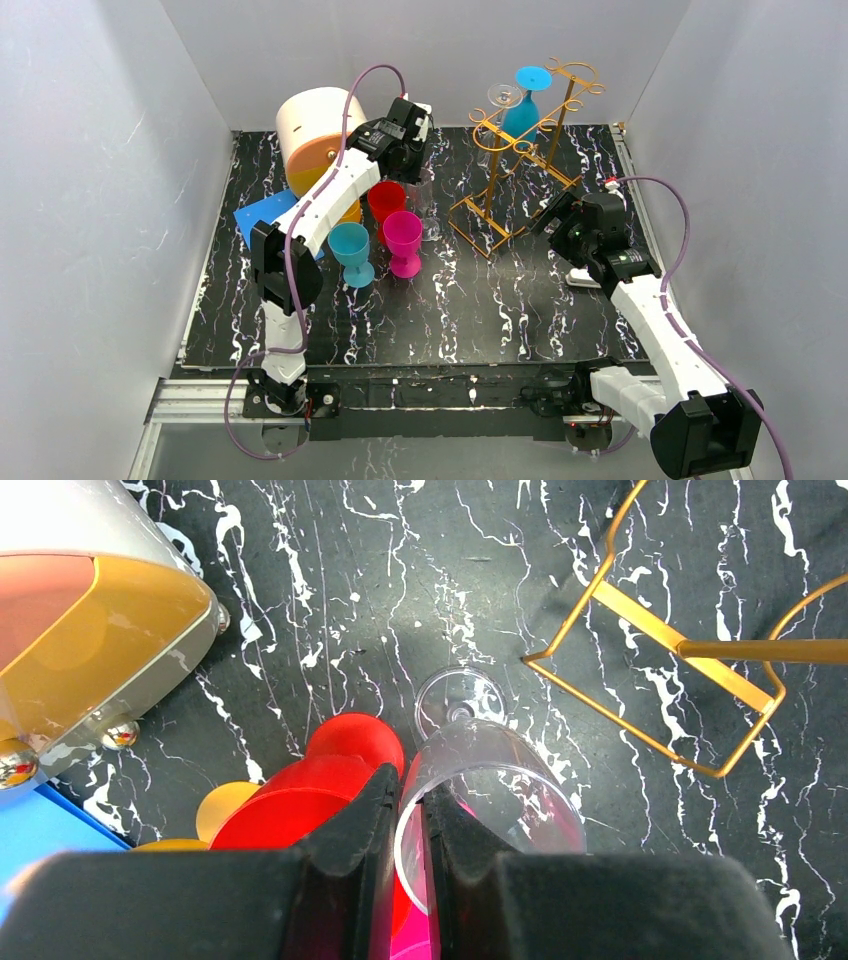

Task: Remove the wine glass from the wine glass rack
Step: Place the wine glass at the center of the board.

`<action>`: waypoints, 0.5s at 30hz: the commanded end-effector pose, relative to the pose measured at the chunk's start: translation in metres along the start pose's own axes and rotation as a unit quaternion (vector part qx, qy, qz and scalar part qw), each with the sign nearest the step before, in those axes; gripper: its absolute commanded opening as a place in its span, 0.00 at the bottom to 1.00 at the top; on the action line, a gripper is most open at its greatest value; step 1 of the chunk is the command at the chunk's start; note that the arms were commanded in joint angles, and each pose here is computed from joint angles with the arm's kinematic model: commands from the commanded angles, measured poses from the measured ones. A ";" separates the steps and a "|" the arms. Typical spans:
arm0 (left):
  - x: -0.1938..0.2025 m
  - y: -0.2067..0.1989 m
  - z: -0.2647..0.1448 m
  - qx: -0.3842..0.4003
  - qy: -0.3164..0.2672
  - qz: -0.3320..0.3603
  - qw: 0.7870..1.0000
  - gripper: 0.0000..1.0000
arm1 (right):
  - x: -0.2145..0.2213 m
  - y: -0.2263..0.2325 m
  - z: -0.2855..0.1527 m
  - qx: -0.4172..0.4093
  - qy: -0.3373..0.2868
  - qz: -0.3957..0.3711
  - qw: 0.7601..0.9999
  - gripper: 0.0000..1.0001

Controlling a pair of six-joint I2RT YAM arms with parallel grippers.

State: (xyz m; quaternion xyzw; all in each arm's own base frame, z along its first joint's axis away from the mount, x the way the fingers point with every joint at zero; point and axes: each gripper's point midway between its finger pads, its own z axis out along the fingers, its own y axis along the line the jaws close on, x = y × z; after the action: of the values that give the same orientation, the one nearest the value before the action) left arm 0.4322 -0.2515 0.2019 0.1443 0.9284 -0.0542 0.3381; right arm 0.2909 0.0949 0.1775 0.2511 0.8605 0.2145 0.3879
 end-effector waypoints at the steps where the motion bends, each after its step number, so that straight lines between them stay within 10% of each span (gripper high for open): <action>1: -0.016 0.006 -0.028 -0.009 -0.034 0.009 0.999 0.05 | -0.008 0.014 -0.008 -0.025 -0.005 0.010 1.000 0.99; 15: -0.032 0.000 -0.016 -0.004 -0.034 0.028 0.999 0.03 | 0.001 0.025 -0.013 -0.061 0.014 0.018 0.998 0.99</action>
State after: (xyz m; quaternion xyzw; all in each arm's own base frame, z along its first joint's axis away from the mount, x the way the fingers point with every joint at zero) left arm 0.4432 -0.2540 0.2168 0.1540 0.9195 -0.0499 0.3583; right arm 0.2859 0.1085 0.1805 0.2455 0.8611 0.2503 0.3682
